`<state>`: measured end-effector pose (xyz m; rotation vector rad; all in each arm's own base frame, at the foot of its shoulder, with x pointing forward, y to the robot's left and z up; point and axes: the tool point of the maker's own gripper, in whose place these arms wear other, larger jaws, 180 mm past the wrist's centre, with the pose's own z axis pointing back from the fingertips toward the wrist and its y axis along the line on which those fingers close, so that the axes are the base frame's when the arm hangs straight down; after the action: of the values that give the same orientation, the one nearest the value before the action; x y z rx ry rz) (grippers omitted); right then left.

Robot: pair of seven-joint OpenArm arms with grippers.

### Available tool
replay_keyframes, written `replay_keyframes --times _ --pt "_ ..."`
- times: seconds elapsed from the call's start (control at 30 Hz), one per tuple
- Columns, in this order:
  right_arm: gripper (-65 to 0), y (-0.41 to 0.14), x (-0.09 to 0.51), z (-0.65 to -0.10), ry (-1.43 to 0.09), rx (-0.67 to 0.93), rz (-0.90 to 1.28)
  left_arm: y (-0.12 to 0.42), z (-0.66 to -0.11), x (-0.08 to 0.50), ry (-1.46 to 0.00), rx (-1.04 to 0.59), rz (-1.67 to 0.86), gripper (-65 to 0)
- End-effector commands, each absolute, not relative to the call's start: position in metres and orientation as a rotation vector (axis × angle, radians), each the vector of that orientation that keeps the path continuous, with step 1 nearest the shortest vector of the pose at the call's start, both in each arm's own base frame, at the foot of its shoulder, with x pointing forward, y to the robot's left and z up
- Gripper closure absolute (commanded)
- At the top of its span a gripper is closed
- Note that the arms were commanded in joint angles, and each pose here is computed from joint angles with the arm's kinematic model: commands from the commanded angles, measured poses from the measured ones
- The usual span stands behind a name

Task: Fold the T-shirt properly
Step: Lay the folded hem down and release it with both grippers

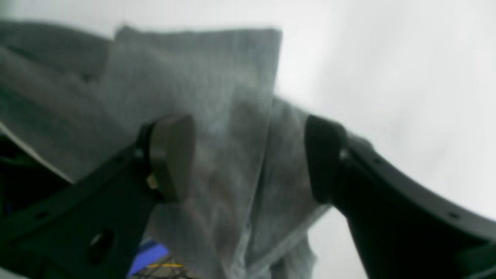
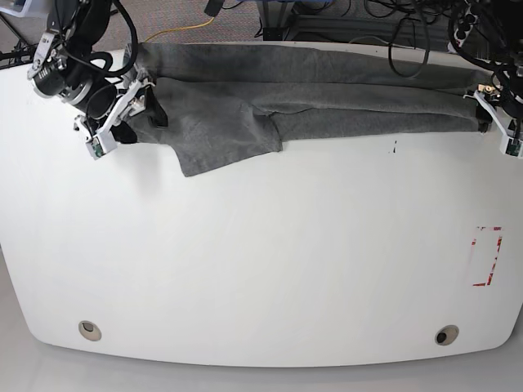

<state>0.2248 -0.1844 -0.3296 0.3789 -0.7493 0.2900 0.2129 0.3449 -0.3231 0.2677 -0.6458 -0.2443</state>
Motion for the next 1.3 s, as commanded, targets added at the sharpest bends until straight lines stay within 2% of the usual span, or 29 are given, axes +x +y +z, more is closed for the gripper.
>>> replay_keyframes --times 0.0,0.13,0.4,1.03,1.27 --pt "-42.3 -0.187 0.238 -0.326 -0.774 0.389 0.287 0.349 -0.321 0.216 -0.647 0.298 -0.244 -33.8" --pt "-42.3 -0.179 0.259 -0.334 -0.750 0.386 0.305 0.361 -0.345 0.201 -0.553 0.310 -0.213 -33.8" --pt "-42.3 -0.164 0.289 -0.350 -0.706 0.428 0.315 0.383 -0.372 0.184 -0.453 0.278 -0.171 -33.8" --pt "-42.3 -0.158 0.316 -0.389 -0.608 0.550 0.203 0.380 -0.374 0.191 -0.499 0.258 -0.170 -33.8" --pt "-42.2 -0.127 0.317 -0.395 -0.595 0.590 0.271 0.380 -0.374 0.191 -0.499 0.258 -0.171 -33.8"
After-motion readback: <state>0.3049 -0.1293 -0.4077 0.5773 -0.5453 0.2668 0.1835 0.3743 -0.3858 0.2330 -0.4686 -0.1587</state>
